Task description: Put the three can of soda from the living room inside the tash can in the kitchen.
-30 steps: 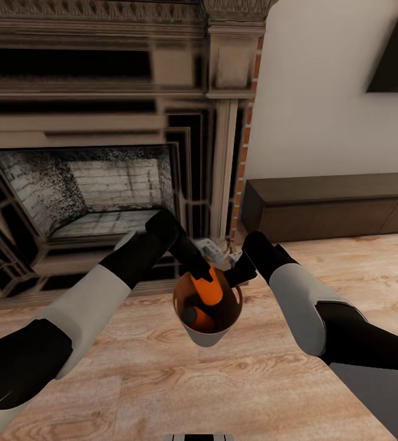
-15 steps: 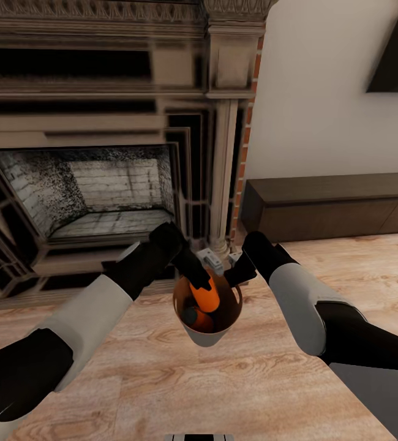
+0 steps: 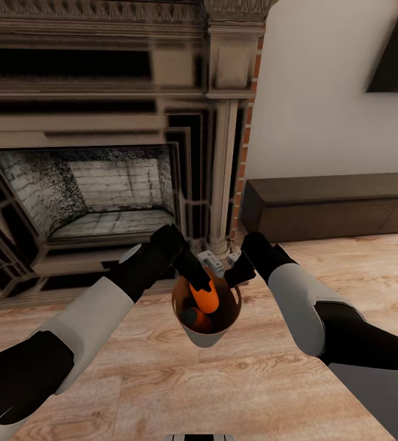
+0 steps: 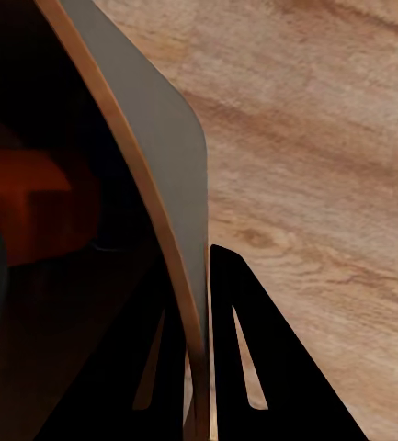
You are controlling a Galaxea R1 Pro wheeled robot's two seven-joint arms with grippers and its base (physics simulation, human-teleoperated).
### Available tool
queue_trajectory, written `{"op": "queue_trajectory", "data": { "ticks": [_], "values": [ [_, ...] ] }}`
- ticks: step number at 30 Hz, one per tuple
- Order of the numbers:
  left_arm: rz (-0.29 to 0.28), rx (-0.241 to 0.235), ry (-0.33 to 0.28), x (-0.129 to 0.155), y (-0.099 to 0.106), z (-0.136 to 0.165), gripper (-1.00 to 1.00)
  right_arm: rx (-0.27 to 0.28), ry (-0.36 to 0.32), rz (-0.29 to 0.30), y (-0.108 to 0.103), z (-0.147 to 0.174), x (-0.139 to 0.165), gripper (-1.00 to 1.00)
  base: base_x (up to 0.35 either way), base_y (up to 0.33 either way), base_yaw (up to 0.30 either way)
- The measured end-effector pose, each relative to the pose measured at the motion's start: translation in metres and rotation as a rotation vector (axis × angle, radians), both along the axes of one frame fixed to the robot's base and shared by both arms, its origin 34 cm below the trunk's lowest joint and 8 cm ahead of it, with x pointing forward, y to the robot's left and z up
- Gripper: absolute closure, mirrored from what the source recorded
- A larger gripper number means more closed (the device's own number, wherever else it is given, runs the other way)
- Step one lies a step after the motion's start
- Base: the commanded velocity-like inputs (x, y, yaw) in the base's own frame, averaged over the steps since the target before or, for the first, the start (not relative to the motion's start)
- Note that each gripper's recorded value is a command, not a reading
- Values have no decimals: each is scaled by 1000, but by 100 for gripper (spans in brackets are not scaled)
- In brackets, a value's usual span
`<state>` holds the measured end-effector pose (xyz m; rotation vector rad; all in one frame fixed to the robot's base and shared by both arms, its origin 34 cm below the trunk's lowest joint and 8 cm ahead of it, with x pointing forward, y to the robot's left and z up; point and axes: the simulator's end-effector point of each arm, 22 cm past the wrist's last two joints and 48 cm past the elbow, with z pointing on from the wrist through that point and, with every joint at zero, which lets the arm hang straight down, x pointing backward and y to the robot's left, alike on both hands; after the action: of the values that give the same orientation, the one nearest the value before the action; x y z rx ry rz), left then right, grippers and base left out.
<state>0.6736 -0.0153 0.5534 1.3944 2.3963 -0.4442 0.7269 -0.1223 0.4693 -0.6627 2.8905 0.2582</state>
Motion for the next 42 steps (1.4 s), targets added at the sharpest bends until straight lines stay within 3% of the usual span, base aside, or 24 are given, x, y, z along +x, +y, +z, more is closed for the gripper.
{"op": "queue_trajectory", "data": {
  "ticks": [18, 24, 36, 37, 40, 42],
  "values": [
    [-5, 24, -1, -3, 2, -9, 100, 3, 0, 0, 1, 0, 0, 100, 0, 0, 0],
    [3, 32, 47, -12, 4, -25, 100, -8, 35, 14, 2, -10, -11, 100, 0, 0, 0],
    [9, 39, 52, -12, 6, -29, 100, -12, 46, 19, 2, -14, -15, 100, 0, 0, 0],
    [9, 39, 51, -12, 6, -29, -100, -12, 46, 19, 2, -14, -15, 100, 0, 0, 0],
    [11, 55, 44, -11, 9, -31, -100, 2, -7, 4, 2, 2, 2, 100, 0, 0, 0],
    [11, 55, 44, -10, 9, -31, -100, 9, 2, -1, 3, 1, 0, 100, 0, 0, 0]
  ]
}}
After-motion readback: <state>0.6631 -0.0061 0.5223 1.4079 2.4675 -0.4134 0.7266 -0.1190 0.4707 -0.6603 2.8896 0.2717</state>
